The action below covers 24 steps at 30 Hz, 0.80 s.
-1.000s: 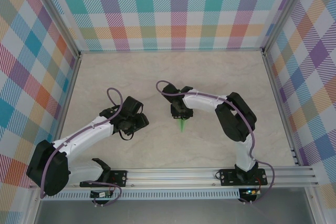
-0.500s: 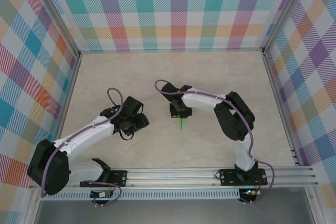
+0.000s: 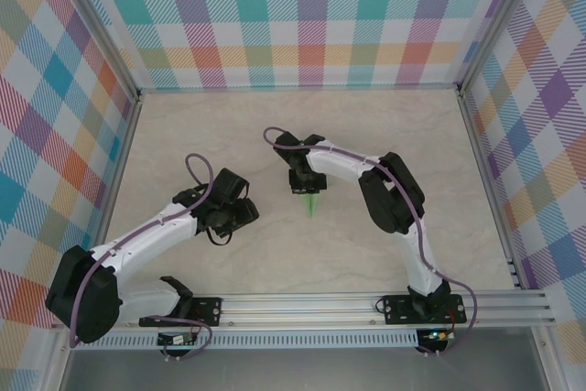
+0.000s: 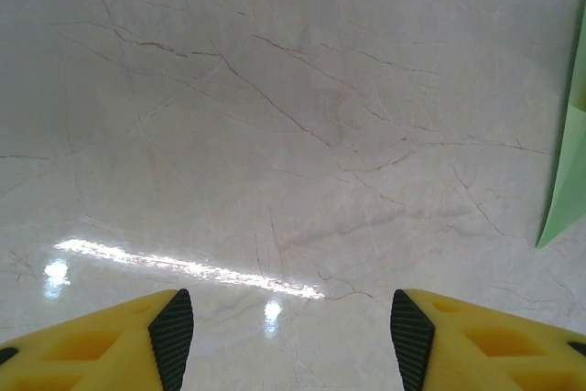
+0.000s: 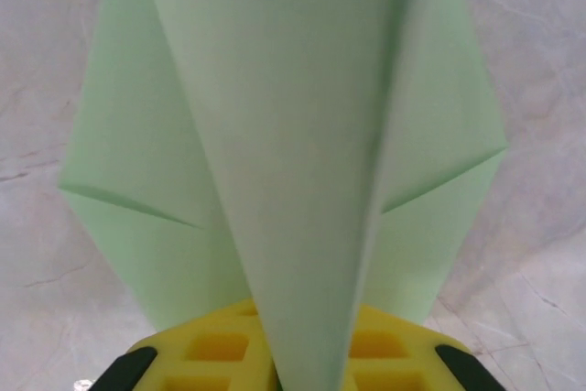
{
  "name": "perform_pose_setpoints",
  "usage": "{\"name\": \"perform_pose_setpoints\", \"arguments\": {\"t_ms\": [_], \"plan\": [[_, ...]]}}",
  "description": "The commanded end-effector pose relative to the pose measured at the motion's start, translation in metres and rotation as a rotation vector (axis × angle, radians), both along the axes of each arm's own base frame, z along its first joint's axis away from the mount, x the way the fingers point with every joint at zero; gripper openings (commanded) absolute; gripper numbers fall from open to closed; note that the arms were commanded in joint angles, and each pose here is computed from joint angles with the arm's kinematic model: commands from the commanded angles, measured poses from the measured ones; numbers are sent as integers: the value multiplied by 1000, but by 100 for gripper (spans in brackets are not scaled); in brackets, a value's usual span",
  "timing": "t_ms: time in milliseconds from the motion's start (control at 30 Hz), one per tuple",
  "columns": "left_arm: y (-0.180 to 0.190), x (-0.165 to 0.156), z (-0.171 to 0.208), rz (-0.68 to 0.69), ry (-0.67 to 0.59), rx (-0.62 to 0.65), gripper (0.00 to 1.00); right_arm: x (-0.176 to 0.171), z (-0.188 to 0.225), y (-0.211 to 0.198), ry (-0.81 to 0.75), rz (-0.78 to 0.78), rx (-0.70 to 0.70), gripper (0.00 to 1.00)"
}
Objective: Fold a paper plane with a square sheet of paper (pick it up from the middle)
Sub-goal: Move a paper plane to the center of the table.
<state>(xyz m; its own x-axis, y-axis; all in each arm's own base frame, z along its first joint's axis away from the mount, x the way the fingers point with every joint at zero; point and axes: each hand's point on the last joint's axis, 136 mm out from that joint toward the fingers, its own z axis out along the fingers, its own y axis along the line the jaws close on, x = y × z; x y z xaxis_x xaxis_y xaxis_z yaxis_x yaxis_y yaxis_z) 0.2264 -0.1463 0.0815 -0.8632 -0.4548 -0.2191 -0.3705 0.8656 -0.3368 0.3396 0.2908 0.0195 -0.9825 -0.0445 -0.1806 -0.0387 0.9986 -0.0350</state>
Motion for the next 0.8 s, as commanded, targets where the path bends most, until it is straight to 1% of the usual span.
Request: {"name": "perform_pose_setpoints", "arguments": {"t_ms": [0, 100, 167, 233, 467, 533, 600, 767], "plan": [[9, 2, 8, 17, -21, 9, 63, -12, -16, -7, 91, 4, -31, 18], [13, 2, 11, 22, -38, 16, 63, -18, -28, -8, 131, -4, -43, 18], [15, 1, 12, 29, -46, 17, 64, -20, -32, -9, 144, -15, -47, 21], [16, 1, 12, 32, -48, 12, 64, -22, -35, -10, 156, -20, -52, 22], [19, 1, 16, 30, -69, 10, 65, -20, -35, -2, 166, -13, 0, 24], [19, 1, 18, 23, -82, 5, 66, -18, -30, -3, 166, -15, -1, 24], [15, 2, 23, 0, -106, -19, 67, -14, -19, 2, 149, 11, 22, 27], [23, 5, 35, -12, -167, 9, 69, -4, 25, 7, 77, 60, 63, 33]]}}
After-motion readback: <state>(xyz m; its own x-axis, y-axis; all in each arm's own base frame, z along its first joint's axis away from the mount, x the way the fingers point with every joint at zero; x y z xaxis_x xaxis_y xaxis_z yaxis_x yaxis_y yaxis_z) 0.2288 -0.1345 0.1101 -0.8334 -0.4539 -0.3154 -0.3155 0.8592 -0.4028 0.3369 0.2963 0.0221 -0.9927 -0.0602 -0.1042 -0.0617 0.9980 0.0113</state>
